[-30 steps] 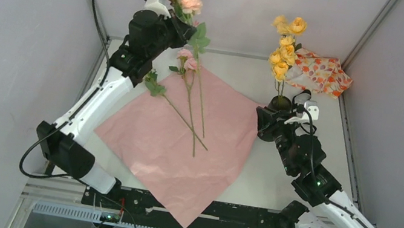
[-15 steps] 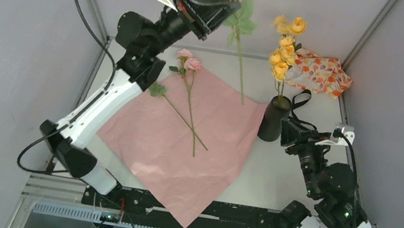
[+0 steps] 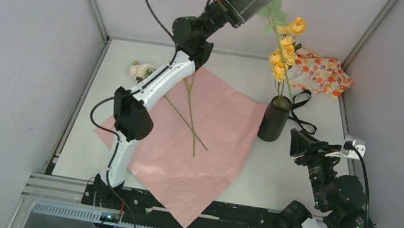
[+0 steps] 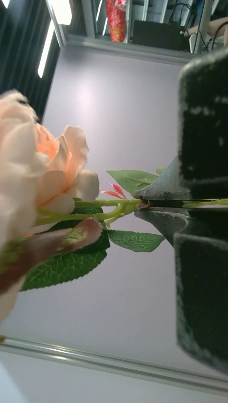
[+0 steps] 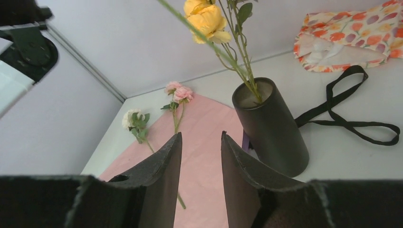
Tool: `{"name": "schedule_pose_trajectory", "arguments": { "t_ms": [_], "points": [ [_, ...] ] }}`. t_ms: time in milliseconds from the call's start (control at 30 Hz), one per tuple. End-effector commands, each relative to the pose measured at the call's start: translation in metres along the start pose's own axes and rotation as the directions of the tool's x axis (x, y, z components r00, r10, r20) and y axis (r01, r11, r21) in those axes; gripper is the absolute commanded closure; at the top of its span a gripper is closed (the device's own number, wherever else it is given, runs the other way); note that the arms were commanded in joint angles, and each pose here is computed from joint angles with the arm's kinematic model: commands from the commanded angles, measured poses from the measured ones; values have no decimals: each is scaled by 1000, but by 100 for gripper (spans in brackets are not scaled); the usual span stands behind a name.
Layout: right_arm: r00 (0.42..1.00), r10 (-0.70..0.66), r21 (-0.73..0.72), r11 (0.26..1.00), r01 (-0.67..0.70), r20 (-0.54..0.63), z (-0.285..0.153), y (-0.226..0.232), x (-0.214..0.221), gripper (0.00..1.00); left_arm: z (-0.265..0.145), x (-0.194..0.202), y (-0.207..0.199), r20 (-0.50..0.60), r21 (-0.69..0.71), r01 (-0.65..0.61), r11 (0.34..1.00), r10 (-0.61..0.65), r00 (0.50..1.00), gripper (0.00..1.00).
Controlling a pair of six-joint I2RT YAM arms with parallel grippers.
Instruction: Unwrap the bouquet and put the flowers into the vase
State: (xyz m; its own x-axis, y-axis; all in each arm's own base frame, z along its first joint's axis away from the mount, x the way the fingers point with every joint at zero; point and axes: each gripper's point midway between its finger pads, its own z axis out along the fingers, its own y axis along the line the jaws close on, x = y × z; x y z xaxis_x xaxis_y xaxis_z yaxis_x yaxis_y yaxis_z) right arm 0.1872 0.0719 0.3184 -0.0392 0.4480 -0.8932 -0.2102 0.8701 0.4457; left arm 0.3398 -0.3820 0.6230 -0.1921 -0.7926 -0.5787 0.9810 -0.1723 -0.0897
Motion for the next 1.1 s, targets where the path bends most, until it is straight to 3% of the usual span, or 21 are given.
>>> {"name": "schedule_pose_trajectory", "arguments": {
  "t_ms": [0,300,467,733,1067],
  "points": [
    [999,-5,21,1000,5,34,-6,-4,-16,56,0,-21,-34,31,24,-42,999,42,999,100],
    [1000,-11,22,1000,11,25,-3,-3,-14,56,-21,20,-6,-38,-27,-15,1000,14,999,100],
    [1000,-8,19,1000,7,26,-3,-2,-14,56,-22,22,-2,-36,-39,4,999,-6,999,100],
    [1000,-9,13,1000,9,19,-2,-1,-12,56,-7,22,-2,-116,-101,-135,986,123,986,100],
    [1000,-13,11,1000,13,15,-1,0,-11,56,-14,34,15,-141,-141,-142,980,122,982,100]
  ]
}}
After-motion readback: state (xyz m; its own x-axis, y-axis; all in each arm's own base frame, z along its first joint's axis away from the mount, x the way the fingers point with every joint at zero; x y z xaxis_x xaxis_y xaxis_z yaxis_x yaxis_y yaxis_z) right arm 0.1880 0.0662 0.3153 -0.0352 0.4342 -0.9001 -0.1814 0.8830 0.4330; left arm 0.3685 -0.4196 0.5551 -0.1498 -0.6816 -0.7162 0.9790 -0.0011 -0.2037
